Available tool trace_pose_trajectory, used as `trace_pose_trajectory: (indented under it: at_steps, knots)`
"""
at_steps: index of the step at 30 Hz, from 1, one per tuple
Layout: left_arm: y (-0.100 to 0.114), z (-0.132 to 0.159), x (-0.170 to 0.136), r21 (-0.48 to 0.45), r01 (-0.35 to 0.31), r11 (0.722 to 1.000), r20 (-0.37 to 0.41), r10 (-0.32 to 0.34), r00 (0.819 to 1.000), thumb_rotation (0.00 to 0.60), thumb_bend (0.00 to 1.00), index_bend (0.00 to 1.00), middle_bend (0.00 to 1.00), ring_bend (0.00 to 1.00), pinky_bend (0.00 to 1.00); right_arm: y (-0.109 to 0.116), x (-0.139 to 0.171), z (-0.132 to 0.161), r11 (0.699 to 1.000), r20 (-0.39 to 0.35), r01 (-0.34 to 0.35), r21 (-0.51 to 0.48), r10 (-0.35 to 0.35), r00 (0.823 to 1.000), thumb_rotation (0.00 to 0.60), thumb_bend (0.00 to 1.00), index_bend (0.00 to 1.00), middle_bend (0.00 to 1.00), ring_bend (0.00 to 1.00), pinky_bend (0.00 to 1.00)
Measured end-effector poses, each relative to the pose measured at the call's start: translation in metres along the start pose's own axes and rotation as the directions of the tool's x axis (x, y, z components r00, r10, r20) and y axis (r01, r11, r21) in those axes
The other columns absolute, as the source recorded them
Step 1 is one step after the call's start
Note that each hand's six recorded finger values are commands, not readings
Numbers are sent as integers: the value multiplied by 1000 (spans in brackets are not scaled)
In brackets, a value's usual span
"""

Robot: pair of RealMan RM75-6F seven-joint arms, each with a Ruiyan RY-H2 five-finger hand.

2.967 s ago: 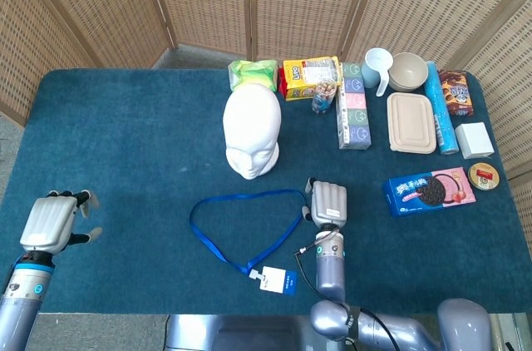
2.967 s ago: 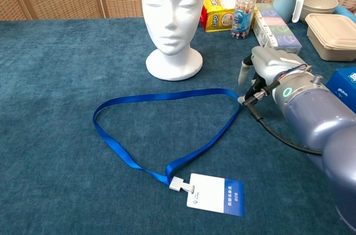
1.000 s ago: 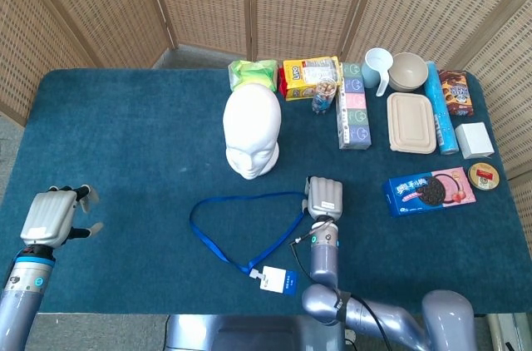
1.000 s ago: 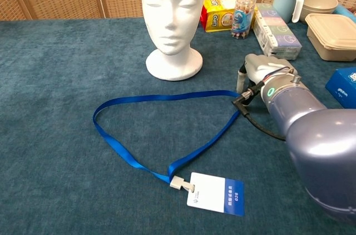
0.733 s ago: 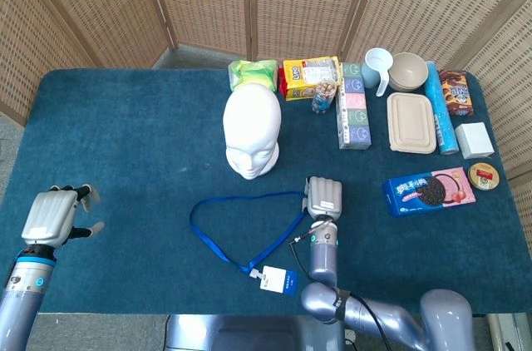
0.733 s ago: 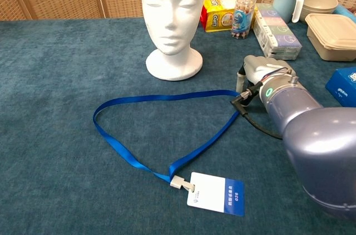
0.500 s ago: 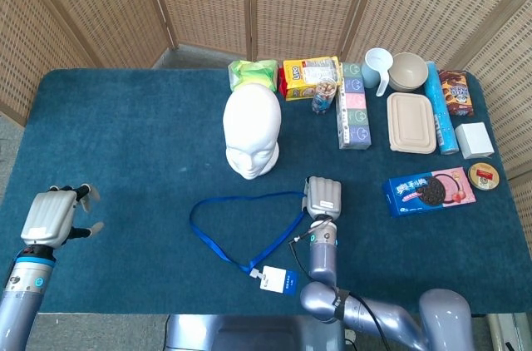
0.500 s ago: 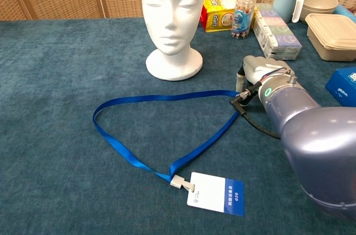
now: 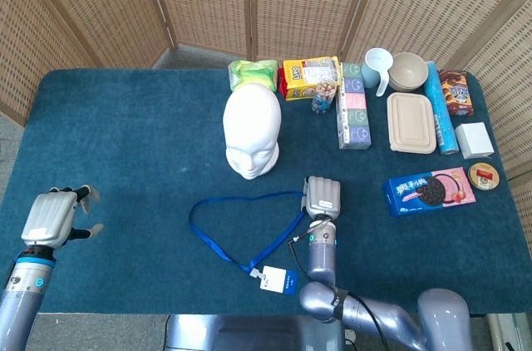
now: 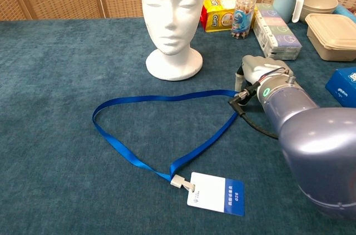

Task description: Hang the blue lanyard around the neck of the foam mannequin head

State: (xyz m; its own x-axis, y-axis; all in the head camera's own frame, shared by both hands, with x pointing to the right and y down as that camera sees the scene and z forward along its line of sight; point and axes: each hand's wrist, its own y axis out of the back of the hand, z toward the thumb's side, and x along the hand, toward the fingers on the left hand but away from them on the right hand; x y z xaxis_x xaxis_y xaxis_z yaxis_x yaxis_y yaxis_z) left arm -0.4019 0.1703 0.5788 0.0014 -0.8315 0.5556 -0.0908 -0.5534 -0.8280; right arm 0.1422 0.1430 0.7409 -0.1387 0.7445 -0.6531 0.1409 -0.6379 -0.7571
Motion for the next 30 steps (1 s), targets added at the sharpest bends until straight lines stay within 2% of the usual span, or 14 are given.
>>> trace_pose_trajectory:
  at_steps: [5, 8, 13, 16, 18, 21, 24, 30]
  knots:
    - [-1, 2, 3, 16, 3, 1000, 5, -3, 1000, 583, 133, 429, 562, 472, 403, 4, 4, 2, 1000, -12, 4, -19, -5, 1000, 600, 513, 600, 935, 1000, 1000]
    - [-1, 5, 6, 30, 3, 1000, 15, -3, 1000, 582, 134, 430, 567, 533, 484, 7, 7, 3, 1000, -22, 10, -29, -10, 1000, 600, 515, 602, 935, 1000, 1000]
    - [0, 15, 12, 66, -3, 998, 36, 0, 999, 572, 133, 430, 741, 801, 769, 10, 11, 3, 999, -30, 12, -38, -13, 999, 600, 516, 602, 935, 1000, 1000]
    - [-1, 26, 18, 91, -8, 996, 58, 3, 998, 571, 134, 430, 883, 955, 869, 10, 13, 5, 999, -37, 5, -45, -6, 999, 600, 516, 602, 936, 1000, 1000]
    - [-3, 37, 24, 102, -6, 995, 73, -1, 997, 565, 134, 432, 952, 997, 912, 10, 15, 5, 999, -43, 1, -49, -3, 999, 599, 516, 603, 936, 1000, 1000]
    - [-9, 55, 32, 105, 6, 994, 93, -16, 996, 535, 134, 440, 1000, 1000, 964, 10, 18, 6, 999, -51, -3, -53, 0, 999, 600, 517, 604, 936, 1000, 1000]
    - [-14, 67, 38, 109, 25, 994, 97, -36, 995, 514, 133, 447, 1000, 1000, 994, 10, 20, 5, 999, -57, -6, -54, 3, 998, 600, 516, 605, 937, 1000, 1000]
    - [-31, 98, 45, 99, 76, 992, 92, -85, 992, 502, 169, 481, 1000, 1000, 1000, 9, 22, 3, 998, -66, -18, -55, 15, 998, 600, 516, 607, 940, 1000, 1000]
